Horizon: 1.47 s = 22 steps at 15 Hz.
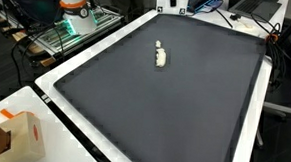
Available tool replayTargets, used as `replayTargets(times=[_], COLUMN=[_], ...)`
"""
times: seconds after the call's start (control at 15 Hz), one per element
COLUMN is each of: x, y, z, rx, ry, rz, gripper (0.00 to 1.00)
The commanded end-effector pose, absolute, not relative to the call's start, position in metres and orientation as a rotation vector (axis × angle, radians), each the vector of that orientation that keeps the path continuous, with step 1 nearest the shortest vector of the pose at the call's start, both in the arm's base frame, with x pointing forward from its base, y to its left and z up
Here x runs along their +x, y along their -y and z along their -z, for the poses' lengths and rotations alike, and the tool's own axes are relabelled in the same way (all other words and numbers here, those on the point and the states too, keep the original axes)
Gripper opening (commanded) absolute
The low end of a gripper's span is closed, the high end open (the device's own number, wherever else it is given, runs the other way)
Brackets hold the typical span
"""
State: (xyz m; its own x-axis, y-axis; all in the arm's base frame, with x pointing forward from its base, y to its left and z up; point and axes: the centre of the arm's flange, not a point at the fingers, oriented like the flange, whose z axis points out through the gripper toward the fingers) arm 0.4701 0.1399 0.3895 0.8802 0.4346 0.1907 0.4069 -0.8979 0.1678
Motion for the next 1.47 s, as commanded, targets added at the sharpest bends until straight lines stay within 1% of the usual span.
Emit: replayTargets(times=[0.0,0.4,0.93,1.4], x=[0.475,0.489,0.495,0.487], y=[-0.120,-0.077,-0.035,-0.006], z=[-0.388,-0.378,-0.349,-0.318], rx=[2.992,3.222,3.494,3.681], ry=[-0.638,-0.619,-0.413,-0.180], rz=[-0.407,-0.587,-0.714,-0.614], gripper=[0.01,0.01,0.01,0.01])
